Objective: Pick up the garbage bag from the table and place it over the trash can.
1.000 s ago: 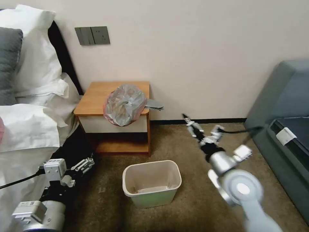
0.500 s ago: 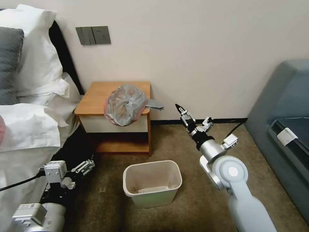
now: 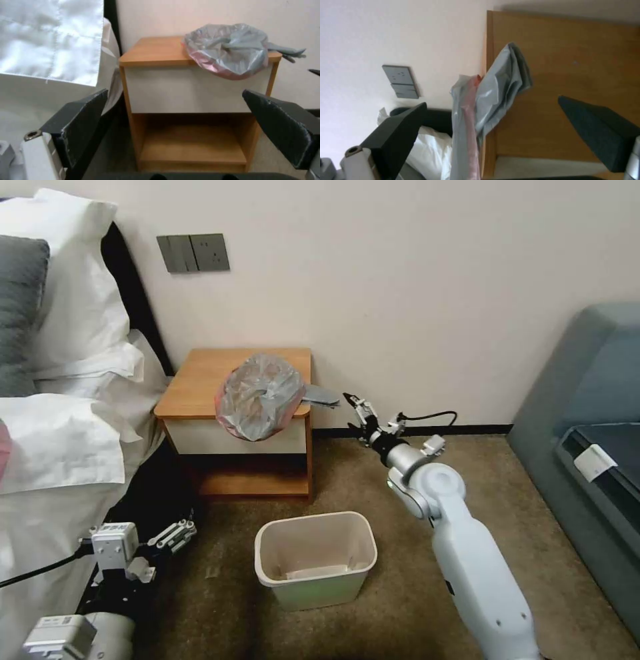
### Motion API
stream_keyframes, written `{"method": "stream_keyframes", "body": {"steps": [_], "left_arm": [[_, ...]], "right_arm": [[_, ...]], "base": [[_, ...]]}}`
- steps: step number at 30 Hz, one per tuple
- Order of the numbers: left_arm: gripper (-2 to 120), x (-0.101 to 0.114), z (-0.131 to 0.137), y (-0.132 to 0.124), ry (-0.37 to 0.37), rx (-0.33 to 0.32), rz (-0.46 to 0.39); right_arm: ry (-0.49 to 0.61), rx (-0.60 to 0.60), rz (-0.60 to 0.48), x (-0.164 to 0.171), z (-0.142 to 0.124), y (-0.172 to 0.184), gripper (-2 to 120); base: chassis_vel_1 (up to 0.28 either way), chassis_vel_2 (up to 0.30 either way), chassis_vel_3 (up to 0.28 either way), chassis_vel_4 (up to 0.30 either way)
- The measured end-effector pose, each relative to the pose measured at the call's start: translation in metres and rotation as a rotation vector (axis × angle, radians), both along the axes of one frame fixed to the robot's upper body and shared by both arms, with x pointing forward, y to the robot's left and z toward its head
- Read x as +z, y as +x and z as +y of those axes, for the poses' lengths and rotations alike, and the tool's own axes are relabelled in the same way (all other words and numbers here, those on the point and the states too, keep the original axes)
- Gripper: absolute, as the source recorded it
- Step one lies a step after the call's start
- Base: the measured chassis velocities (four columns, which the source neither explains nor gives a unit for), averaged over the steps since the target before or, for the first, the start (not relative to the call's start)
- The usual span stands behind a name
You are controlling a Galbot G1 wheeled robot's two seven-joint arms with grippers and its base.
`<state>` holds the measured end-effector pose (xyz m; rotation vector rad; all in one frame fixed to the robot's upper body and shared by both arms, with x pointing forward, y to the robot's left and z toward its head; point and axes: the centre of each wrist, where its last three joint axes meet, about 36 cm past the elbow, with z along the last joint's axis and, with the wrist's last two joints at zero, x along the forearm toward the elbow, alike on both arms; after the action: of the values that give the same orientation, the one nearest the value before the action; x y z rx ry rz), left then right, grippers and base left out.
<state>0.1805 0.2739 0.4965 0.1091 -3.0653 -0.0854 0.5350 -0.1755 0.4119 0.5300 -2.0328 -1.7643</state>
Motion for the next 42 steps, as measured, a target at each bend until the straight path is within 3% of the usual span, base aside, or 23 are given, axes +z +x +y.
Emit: {"method": "stream_keyframes", "body": {"steps": [9,13,15,16,23,36,42], "left_arm": [[100,-0.001,0.001,-0.002,0.003,-0.009,0.005],[100,-0.001,0.001,-0.003,0.008,-0.015,0.005],[100,-0.001,0.001,-0.003,0.011,-0.019,0.005],[100,0.0,0.001,-0.002,0.015,-0.024,0.004],[100,-0.001,0.001,-0.002,0.027,-0.031,-0.006],[100,0.0,0.001,0.0,0.053,-0.05,-0.033],[100,0.001,0.0,0.003,0.06,-0.06,-0.053]], "right_arm": [[0.026,0.01,-0.016,-0.021,0.014,0.028,100],[0.027,0.013,-0.026,-0.027,0.02,0.034,92],[0.032,0.013,-0.033,-0.029,0.022,0.036,86],[0.031,0.014,-0.043,-0.032,0.023,0.037,76],[0.019,0.019,-0.067,-0.036,0.026,0.038,55],[0.007,0.007,-0.097,-0.028,0.037,0.039,3],[-0.048,0.016,-0.115,-0.029,0.033,0.012,0]], "base": [[0.0,0.0,0.0,0.0],[0.0,0.0,0.0,0.0],[0.0,0.0,0.0,0.0],[0.0,0.0,0.0,0.0],[0.0,0.0,0.0,0.0],[0.0,0.0,0.0,0.0],[0.0,0.0,0.0,0.0]]}}
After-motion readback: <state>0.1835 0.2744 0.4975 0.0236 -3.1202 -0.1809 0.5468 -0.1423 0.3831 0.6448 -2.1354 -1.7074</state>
